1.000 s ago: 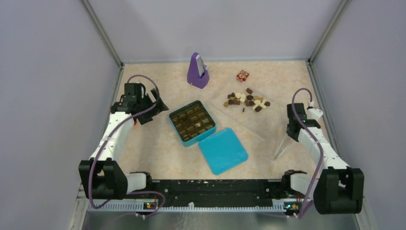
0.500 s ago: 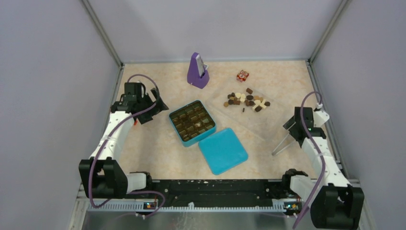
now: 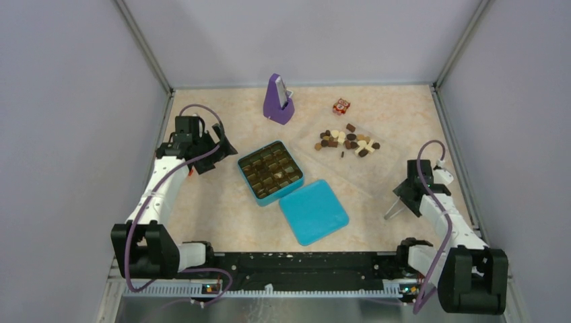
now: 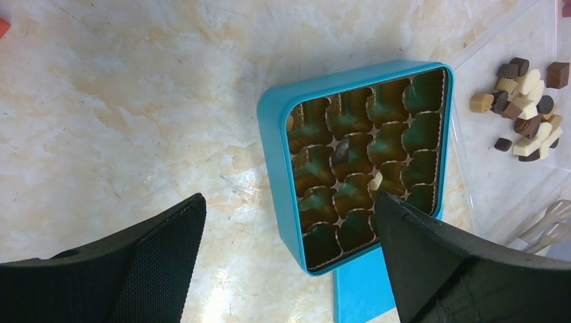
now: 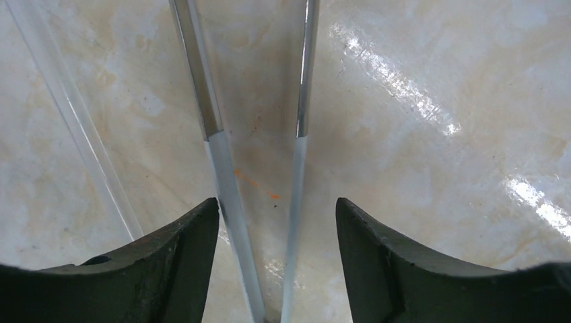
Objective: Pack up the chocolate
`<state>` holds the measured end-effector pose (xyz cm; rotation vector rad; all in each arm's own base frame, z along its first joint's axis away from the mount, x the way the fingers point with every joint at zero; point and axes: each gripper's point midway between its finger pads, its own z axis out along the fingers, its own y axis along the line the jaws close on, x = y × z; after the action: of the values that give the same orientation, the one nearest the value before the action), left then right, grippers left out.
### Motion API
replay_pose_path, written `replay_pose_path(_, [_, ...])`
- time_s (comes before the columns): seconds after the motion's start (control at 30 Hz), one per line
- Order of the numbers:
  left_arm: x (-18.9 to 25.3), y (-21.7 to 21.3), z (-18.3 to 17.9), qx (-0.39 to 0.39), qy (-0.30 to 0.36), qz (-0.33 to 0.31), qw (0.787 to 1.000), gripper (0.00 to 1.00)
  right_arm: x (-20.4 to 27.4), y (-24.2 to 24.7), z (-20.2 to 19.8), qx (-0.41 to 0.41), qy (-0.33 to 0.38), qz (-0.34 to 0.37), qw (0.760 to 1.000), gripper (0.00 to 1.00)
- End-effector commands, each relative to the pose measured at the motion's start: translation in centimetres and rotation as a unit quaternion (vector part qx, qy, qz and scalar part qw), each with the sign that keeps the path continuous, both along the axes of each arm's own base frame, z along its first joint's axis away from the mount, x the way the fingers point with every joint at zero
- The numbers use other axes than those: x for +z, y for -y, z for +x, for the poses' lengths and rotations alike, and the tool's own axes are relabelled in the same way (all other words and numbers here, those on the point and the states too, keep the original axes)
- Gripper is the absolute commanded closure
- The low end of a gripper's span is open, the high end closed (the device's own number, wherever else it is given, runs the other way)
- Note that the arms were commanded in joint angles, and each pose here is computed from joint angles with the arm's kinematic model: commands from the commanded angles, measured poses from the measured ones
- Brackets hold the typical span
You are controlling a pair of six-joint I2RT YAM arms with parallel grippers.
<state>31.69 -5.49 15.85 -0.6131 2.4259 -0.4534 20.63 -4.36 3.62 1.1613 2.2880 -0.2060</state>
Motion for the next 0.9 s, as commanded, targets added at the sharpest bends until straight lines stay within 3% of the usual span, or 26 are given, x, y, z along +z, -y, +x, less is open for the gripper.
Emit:
replay_pose_path(0.0, [0.3, 0.0, 0.8, -0.005, 0.019, -0.001, 1.0, 0.01, -0.1, 0.5, 1.3, -0.003, 0.007, -0.024, 1.0, 0.39])
replay_pose_path(0.47, [0.4, -0.4, 0.8, 0.003, 0.016, 0.007, 1.0, 0.01, -0.8, -1.2, 4.7, 0.051, 0.013, -0.019, 0.998, 0.59])
replay_pose_path(0.87, [0.4, -0.6, 0.6, 0.003, 0.016, 0.016, 1.0, 0.01, -0.6, -2.1, 8.0, 0.171, -0.007, -0.028, 0.985, 0.58])
